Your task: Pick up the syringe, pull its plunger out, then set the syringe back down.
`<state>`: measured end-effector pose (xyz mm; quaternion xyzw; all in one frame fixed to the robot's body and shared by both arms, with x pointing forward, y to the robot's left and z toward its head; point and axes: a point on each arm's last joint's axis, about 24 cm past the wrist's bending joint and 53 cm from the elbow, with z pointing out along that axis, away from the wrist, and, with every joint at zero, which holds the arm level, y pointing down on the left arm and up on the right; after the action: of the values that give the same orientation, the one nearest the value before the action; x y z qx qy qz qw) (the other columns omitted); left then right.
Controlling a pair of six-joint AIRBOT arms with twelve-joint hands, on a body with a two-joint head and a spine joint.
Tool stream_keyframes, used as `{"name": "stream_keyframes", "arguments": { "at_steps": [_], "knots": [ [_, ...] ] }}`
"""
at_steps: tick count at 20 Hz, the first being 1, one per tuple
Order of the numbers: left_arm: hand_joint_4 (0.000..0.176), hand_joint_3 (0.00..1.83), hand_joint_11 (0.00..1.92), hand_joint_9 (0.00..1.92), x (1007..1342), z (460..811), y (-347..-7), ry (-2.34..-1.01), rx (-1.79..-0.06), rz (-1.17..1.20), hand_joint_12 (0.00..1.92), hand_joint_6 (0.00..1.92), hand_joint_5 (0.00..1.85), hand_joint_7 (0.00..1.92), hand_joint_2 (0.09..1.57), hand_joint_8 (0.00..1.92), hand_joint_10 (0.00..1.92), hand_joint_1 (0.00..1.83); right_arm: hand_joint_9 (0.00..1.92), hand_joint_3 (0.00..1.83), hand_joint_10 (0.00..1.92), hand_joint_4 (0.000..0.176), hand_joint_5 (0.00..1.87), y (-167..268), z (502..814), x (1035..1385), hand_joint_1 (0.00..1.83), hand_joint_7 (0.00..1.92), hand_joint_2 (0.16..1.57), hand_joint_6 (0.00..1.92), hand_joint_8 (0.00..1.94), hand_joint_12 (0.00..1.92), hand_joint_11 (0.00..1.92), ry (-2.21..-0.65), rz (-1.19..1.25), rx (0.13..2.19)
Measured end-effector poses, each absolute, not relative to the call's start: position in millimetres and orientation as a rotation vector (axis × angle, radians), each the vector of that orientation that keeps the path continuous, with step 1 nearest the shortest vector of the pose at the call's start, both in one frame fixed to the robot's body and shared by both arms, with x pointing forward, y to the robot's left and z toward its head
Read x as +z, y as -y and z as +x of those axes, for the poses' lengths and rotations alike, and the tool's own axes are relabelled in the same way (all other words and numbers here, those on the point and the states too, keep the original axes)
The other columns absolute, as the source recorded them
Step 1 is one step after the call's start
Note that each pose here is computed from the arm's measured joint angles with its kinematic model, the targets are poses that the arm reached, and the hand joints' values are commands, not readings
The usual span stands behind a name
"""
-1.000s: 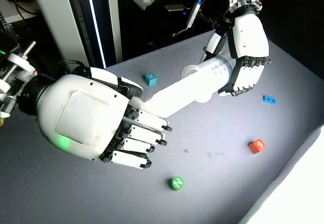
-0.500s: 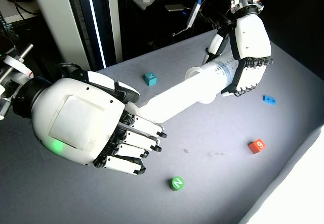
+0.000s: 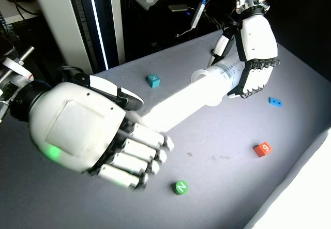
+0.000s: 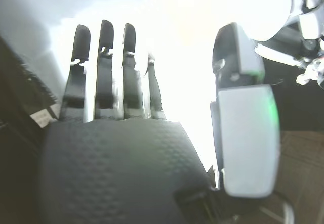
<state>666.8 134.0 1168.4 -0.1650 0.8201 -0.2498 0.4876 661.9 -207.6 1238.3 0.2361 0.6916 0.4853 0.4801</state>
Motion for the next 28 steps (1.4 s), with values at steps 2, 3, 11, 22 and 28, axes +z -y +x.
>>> {"name": "stream_keyframes", "arguments": {
  "at_steps": [2,3,11,22,28],
  "knots": [
    [0.0,0.0,0.66,0.73,1169,668,-137,-1.991,-0.599,-0.405,1.45,0.89,0.95,0.76,1.18,1.31,1.52,1.35,0.0,0.0,0.0,0.0,0.0,207,662,1239,0.52,0.0,0.83,0.0,0.0,0.02,0.0,-1.686,0.574,1.186],
    [0.0,0.0,0.65,0.73,1169,668,-136,-1.992,-0.605,-0.404,1.45,0.91,0.94,0.77,1.18,1.3,1.52,1.36,0.0,0.0,0.0,0.0,0.0,205,661,1238,0.52,0.0,0.83,0.0,0.0,0.0,0.0,-1.691,0.569,1.186],
    [0.0,0.0,0.67,0.75,1169,667,-134,-1.993,-0.61,-0.401,1.43,0.91,0.95,0.78,1.17,1.28,1.49,1.36,0.0,0.0,0.0,0.0,0.0,203,661,1237,0.52,0.0,0.85,0.0,0.0,0.0,0.0,-1.692,0.566,1.189],
    [0.0,0.0,0.67,0.74,1153,671,-138,-1.982,-0.646,-0.395,1.45,0.98,0.94,0.76,1.18,1.29,1.49,1.35,0.0,0.0,0.0,0.0,0.0,203,661,1238,0.53,0.0,0.86,0.0,0.0,0.0,0.0,-1.692,0.565,1.189],
    [0.0,0.0,0.68,0.77,1131,663,-137,-1.987,-0.707,-0.419,1.44,0.96,0.94,0.78,1.17,1.26,1.48,1.36,0.0,0.0,0.0,0.0,0.0,202,661,1238,0.5,0.0,0.87,0.0,0.0,0.01,0.02,-1.693,0.56,1.188]
  ]
}}
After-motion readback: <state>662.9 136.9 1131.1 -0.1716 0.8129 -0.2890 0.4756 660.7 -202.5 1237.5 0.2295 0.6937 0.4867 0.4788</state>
